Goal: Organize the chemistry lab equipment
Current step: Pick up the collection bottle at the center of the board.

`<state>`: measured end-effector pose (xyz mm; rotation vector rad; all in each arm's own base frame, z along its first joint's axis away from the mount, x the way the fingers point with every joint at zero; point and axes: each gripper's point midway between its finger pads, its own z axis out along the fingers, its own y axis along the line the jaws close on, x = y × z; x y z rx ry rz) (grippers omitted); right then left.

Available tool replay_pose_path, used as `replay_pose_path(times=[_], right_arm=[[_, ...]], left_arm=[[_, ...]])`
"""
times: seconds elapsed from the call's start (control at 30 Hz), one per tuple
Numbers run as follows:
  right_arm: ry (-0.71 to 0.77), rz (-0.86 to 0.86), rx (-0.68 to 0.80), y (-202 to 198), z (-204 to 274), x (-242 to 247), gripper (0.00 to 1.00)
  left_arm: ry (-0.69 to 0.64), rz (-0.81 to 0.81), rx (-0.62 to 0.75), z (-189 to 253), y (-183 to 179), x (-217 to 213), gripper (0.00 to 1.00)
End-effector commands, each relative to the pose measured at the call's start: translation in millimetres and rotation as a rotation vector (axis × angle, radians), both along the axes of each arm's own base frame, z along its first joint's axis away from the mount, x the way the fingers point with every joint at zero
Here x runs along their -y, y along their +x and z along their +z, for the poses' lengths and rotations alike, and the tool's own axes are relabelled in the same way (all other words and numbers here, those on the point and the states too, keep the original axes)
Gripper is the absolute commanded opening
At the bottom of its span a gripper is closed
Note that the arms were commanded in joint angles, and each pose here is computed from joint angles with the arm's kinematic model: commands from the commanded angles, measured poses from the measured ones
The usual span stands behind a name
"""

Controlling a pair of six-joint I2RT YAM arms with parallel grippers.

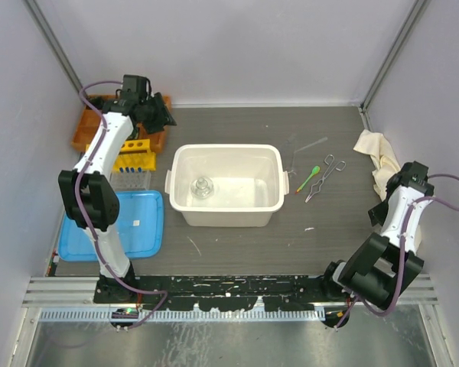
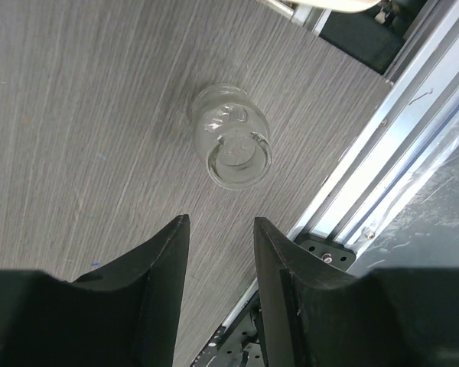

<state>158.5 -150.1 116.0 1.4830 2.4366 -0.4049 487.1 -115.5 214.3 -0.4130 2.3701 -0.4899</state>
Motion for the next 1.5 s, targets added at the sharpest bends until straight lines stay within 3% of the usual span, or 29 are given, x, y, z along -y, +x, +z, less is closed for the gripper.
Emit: replay_pose_path(times=[0.0,0.47,0.87,1.47], right_arm=[[0.014,-0.003,0.017,7.8,-13.3,5.7,0.45],[0.056,-0.023,0.026,14.0,-32.0,9.2,0.45],[0.042,-0.006,0.115,20.2,4.1,3.5,0.44],[-0.052,-0.031,0.032,18.1,-2.4,31.3,0.44]], left_arm=[[-0.042,-0.010,0.045,19.9,7.7,6.1,0.49],[-0.075,-0.002,0.014,7.6,10.4,4.4,0.48],[-0.108,-0.005,0.000,3.3,14.2,9.3,0.48],[-0.111,0.001,0.000,1.6,11.7,4.2,0.47]])
